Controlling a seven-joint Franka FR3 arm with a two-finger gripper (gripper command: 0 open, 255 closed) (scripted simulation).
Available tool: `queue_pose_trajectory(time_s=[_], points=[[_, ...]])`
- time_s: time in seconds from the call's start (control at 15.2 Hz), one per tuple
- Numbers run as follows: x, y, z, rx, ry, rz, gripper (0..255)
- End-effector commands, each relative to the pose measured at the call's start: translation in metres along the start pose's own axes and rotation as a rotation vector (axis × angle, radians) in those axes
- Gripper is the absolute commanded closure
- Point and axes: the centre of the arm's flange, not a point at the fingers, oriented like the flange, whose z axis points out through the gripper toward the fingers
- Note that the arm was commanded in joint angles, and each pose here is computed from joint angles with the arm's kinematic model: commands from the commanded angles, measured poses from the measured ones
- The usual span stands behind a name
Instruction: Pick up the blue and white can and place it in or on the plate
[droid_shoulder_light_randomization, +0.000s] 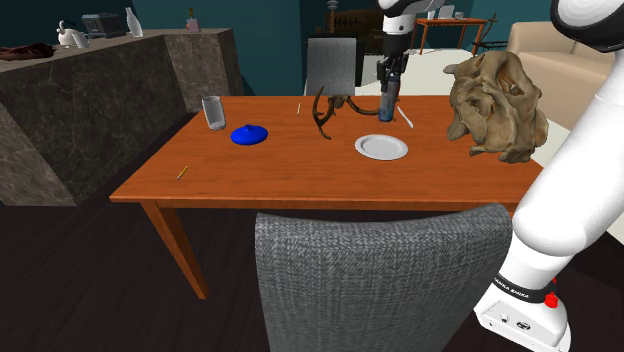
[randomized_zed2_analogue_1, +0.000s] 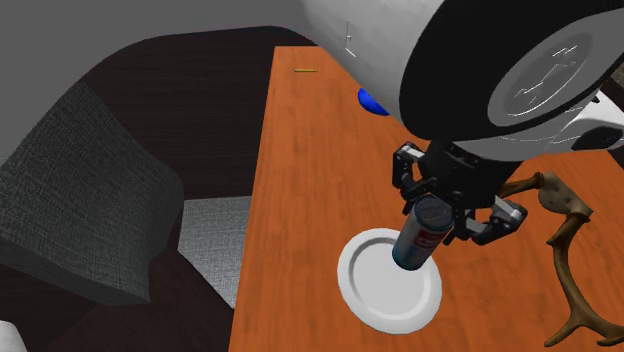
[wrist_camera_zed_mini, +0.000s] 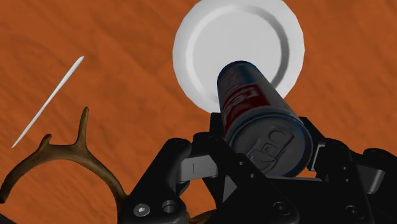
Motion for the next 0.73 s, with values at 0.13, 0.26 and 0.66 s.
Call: queue_pose_trajectory(time_s=[0.13, 0.26, 0.66], points=[[0.0, 0.001, 0.022, 0.0, 0.001, -0.001, 255], [0.0, 0.001, 0.033, 0.0, 0.001, -0.001, 255], [0.0, -0.001, 0.064, 0.0, 0.001, -0.001, 255]])
